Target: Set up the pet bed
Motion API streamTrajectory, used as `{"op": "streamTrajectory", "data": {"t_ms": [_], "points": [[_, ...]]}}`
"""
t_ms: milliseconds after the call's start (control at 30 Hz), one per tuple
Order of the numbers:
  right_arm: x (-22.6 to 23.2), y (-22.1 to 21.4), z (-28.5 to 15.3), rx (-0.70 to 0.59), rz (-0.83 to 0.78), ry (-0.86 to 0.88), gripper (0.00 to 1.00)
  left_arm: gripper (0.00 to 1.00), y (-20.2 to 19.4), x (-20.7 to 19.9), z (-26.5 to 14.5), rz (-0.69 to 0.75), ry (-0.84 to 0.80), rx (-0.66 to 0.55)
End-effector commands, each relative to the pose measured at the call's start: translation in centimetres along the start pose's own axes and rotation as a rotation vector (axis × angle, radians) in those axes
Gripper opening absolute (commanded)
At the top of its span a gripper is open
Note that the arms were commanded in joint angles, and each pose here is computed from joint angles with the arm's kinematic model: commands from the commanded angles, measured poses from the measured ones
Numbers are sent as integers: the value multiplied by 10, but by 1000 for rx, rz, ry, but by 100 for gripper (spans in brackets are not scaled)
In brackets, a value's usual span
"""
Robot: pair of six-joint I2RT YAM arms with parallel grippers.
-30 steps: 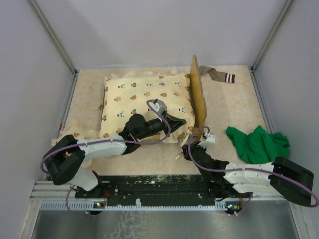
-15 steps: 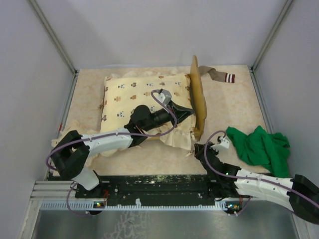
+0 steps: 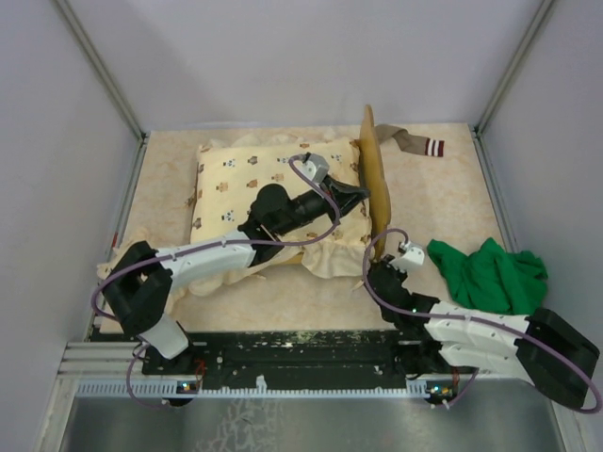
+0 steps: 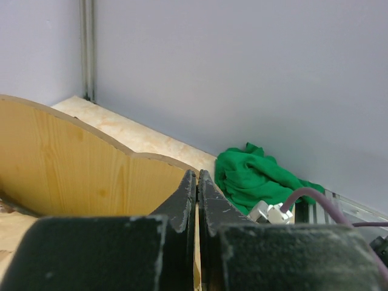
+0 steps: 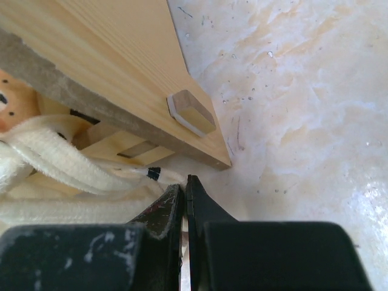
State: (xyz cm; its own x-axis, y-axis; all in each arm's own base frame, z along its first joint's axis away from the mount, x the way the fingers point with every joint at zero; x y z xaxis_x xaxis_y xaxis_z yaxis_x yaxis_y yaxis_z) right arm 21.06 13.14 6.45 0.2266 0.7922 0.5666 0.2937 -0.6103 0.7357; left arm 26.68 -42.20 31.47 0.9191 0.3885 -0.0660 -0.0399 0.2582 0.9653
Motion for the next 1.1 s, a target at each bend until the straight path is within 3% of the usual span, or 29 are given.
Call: {"op": "streamTrajectory", "data": {"t_ms": [0, 200, 533, 1067], "points": [[8, 1, 9, 17, 20, -30, 0, 0, 42, 12, 4, 61, 40, -95], [-26, -22, 12, 42, 167, -159, 0, 0, 44, 24, 6, 80, 83, -104], [-36, -16, 14, 15, 251, -141, 0, 0, 92, 54, 14, 95, 173, -180], [-42, -25, 21, 62, 319, -147, 0, 0, 130, 34, 17, 46, 39, -316]]}}
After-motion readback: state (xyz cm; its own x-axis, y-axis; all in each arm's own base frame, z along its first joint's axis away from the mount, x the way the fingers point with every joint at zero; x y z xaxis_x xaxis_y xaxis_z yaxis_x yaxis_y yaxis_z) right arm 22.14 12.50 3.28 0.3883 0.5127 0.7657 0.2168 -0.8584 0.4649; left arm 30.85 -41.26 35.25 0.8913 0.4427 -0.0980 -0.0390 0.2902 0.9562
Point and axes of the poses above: each gripper's point midway between its finger pads, its own z axis out along the fingers, its own x axis along the line the jaws close on, y = z × x, the point moved 2 cm from there along -z, back along the fingers, and after that the axes turned 10 degrees about z, right-handed, at the moved point
